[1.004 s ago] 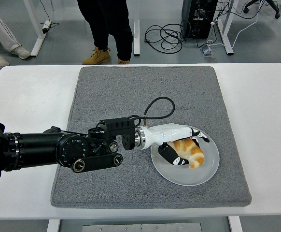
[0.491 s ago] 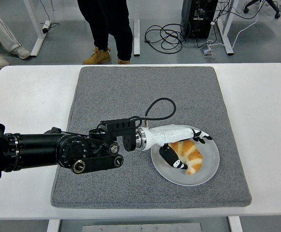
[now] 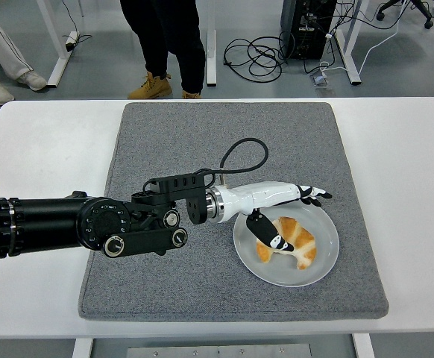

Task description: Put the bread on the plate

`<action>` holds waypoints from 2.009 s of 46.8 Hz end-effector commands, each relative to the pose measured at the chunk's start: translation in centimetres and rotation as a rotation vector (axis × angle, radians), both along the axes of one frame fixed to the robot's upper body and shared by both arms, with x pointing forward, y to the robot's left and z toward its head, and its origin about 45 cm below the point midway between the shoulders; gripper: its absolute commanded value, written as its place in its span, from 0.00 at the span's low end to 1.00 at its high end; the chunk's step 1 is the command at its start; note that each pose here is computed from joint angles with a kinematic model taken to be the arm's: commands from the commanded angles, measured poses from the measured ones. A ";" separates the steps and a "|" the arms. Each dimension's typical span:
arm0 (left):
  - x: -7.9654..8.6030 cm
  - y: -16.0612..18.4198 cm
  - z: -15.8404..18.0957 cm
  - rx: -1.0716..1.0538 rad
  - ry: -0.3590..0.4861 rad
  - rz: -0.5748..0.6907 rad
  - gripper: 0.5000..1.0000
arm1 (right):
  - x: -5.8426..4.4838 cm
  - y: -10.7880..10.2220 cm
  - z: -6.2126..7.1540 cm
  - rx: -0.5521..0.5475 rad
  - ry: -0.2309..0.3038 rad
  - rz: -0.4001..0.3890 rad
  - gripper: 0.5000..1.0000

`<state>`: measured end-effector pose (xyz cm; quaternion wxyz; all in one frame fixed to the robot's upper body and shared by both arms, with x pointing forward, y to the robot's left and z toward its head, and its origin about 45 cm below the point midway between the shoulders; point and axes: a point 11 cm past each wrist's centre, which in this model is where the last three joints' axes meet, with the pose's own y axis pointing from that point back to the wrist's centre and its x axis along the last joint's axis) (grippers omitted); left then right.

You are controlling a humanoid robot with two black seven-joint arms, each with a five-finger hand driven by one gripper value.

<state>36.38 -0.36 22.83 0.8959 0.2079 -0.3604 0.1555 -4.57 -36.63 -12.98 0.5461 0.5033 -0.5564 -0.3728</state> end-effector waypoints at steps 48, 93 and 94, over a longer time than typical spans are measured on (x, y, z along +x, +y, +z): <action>9.8 13.0 9.2 -0.492 0.213 0.550 0.86 | 0.1 0.0 0.0 0.001 -0.001 -0.001 1.00; 15.8 33.7 8.3 -0.766 0.270 1.051 0.91 | 0.0 0.1 0.0 0.007 0.001 -0.002 1.00; 15.8 33.9 8.5 -0.773 0.270 1.053 0.91 | 0.0 0.1 0.0 0.007 0.001 -0.002 1.00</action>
